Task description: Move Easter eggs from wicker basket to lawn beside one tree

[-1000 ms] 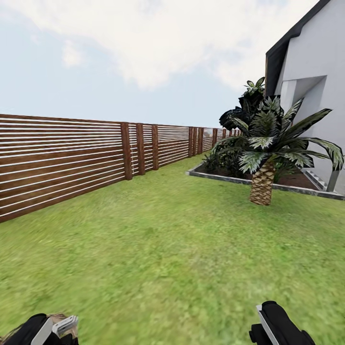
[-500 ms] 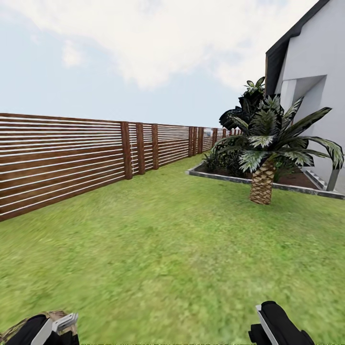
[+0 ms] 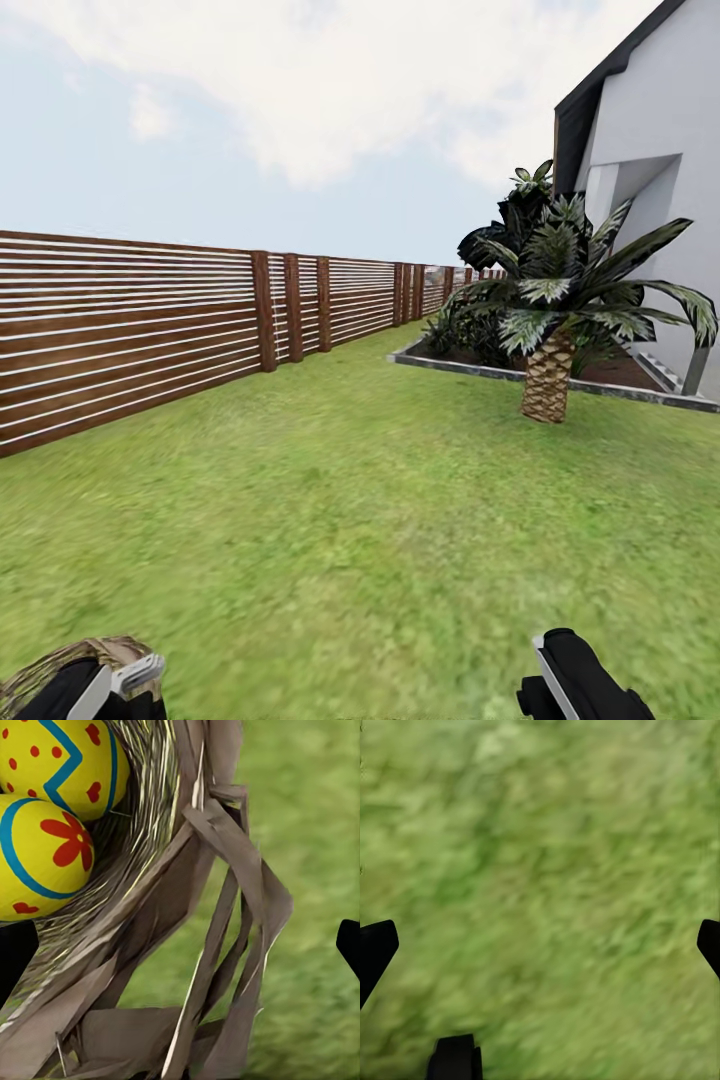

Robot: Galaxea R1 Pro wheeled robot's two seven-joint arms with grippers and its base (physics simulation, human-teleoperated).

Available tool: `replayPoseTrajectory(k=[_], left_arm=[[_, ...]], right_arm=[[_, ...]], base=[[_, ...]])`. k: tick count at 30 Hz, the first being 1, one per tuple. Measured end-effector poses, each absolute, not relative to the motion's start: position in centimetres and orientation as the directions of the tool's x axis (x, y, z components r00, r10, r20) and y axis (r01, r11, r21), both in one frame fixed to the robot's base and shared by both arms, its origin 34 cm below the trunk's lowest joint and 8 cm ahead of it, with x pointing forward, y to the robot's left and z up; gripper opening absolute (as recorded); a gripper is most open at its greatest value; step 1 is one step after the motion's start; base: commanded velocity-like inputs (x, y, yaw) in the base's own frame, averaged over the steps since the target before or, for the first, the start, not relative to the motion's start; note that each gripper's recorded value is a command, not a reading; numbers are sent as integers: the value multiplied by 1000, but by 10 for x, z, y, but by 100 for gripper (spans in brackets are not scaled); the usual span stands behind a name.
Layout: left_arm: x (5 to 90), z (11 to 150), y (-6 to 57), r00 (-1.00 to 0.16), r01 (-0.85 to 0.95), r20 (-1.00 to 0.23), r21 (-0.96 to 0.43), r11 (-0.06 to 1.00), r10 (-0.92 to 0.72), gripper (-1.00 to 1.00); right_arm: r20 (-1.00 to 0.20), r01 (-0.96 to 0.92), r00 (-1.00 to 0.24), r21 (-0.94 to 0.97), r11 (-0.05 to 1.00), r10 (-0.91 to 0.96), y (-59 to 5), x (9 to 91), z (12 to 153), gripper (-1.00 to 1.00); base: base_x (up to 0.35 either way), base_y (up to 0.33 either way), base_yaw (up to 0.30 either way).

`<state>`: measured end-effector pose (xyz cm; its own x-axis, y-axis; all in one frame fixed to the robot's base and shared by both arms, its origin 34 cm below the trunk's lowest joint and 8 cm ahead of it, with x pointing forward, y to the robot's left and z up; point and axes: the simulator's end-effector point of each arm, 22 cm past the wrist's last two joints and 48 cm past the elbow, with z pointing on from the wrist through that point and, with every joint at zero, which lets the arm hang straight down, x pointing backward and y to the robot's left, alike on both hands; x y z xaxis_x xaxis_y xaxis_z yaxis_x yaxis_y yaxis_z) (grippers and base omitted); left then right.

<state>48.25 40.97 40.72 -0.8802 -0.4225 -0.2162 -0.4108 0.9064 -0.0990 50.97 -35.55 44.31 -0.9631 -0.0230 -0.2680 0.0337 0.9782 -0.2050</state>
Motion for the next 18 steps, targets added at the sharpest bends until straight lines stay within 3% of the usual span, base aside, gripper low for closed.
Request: replayPoseTrajectory(k=[17,18], left_arm=[[480,383,403,-880,-407,-220,-110,907,-422,100],[481,383,402,-879,-406,-223,-111,907,-421,-100]], right_arm=[[-266,12,-963,-211,977,-46,-350,505,419,100],[-265,8,-963,-214,977,-50,-350,505,419,100]], base=[[0,0,0],[0,0,0]])
